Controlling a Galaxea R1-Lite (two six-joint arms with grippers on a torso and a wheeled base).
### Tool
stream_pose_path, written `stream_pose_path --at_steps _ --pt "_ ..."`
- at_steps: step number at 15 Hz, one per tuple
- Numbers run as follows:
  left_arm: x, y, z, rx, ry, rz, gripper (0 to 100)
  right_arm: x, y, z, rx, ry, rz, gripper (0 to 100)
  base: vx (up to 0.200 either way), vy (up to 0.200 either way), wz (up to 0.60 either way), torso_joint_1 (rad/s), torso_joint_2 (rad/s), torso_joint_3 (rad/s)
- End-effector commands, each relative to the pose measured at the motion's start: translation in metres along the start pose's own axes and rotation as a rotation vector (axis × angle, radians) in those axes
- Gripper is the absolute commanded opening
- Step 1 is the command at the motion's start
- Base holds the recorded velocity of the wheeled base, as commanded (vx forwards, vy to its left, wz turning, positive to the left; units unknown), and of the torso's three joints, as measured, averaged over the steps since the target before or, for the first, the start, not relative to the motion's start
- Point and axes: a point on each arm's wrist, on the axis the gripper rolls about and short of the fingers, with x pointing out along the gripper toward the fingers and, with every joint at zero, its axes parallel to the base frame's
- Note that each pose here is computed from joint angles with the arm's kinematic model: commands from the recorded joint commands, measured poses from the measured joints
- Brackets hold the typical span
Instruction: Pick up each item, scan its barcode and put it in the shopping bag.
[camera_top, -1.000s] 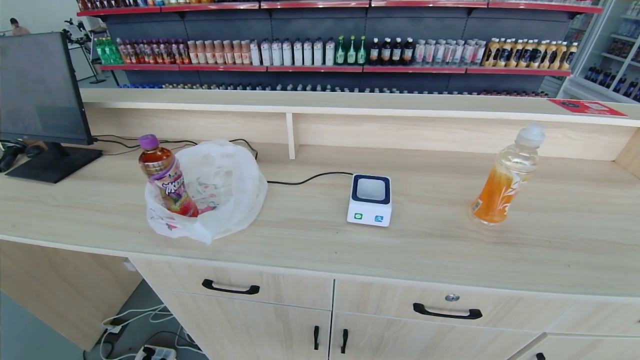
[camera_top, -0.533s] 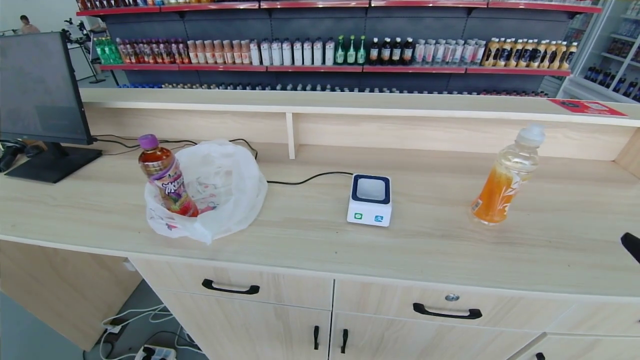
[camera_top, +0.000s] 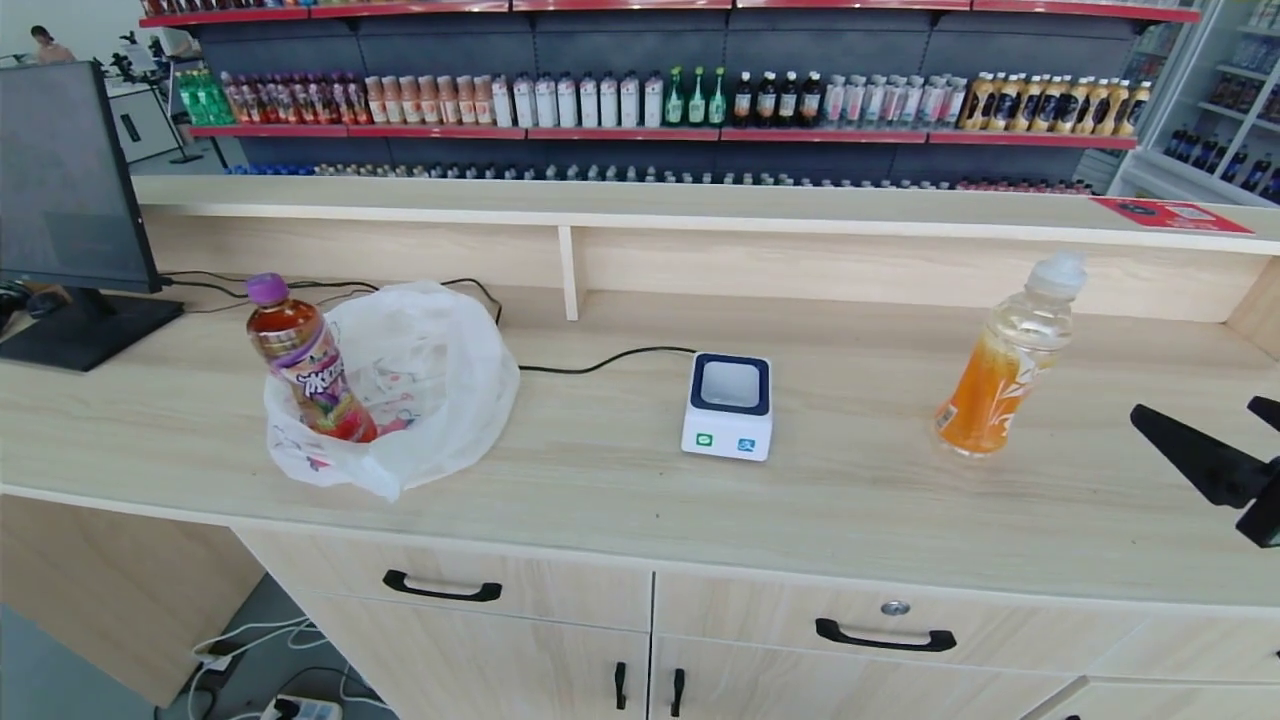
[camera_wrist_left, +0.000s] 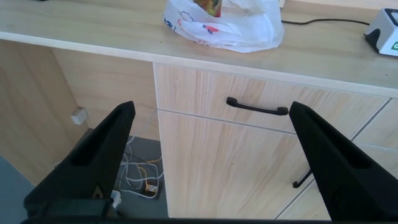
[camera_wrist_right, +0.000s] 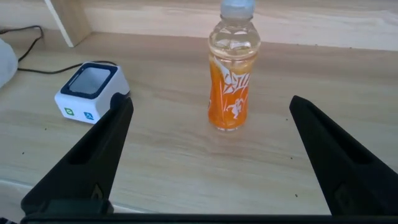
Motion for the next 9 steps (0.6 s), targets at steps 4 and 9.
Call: stream_pose_path --at_steps 4,9 --pt "0.0 0.0 0.0 0.0 0.0 0.0 100 0.006 -0.004 -0.009 0.016 0.05 -0.018 100 0.0 0.0 0.0 0.0 0.0 0.0" --pt "0.0 0.0 0.0 0.0 0.0 0.0 100 0.061 -0.018 -0.011 0.004 0.028 -0.042 100 0.0 0.0 0.0 0.0 0.0 0.0"
